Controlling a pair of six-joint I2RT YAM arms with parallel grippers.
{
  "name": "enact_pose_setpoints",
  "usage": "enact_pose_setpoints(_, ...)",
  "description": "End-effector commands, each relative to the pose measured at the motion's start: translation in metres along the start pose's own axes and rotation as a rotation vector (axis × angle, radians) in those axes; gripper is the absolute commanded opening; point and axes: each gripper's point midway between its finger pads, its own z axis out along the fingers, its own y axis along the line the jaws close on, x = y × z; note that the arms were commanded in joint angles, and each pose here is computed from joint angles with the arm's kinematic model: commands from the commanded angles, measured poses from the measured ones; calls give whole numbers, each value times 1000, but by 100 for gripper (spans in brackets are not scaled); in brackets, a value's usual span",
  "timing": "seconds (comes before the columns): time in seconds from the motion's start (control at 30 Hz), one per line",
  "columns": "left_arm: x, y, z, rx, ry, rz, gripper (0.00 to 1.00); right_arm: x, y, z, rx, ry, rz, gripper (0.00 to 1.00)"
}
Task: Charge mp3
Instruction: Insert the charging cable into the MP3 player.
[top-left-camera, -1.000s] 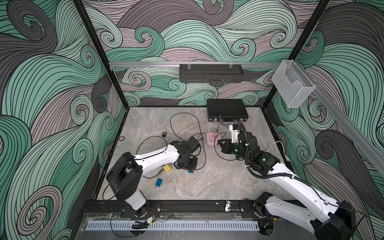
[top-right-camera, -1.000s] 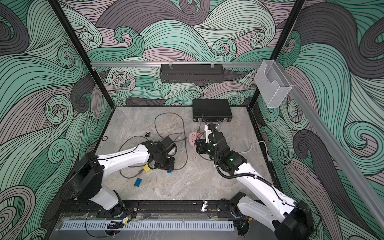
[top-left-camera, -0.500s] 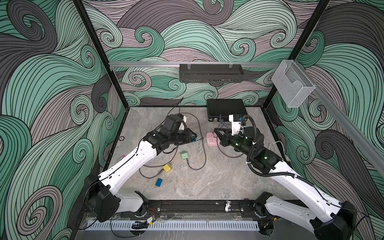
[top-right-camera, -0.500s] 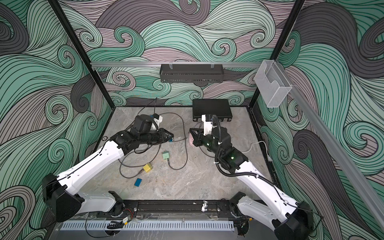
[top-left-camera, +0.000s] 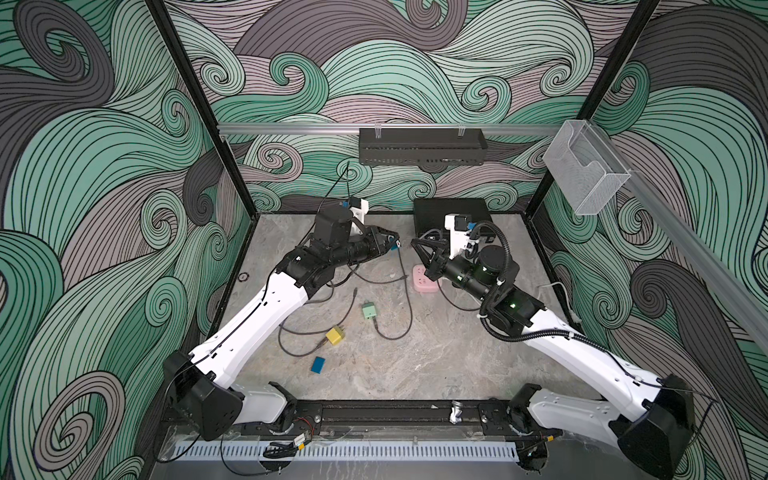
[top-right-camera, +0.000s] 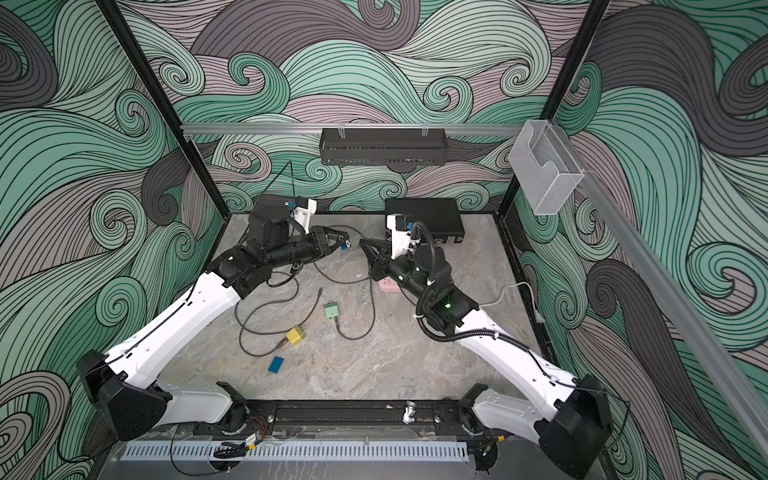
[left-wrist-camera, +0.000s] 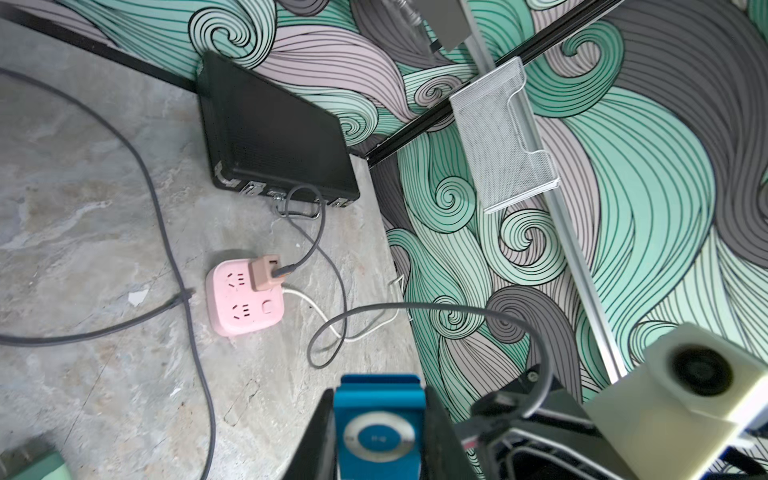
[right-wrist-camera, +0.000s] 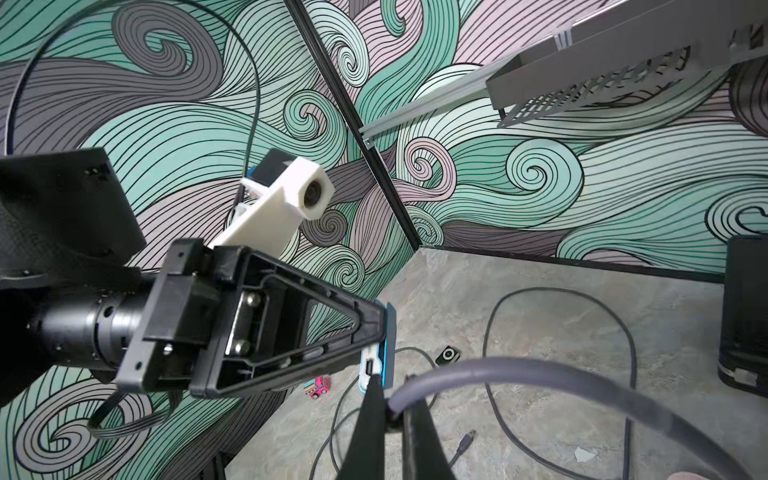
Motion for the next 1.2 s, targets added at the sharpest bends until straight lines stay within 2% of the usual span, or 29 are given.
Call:
enact_pose_setpoints(0.0,-12,-17,-2,71,-23,6,15,-34,21,-1,-51,-113,-67,0)
enact_pose_setpoints(0.47,-13,-18,-4,77,-26,21,14,-38,16,7,-24,-168,-51,0)
enact_pose_setpoints(1.17,-17,-20,-2,101,-48,-4,14,-24,10,15,-4,-140,-16,0)
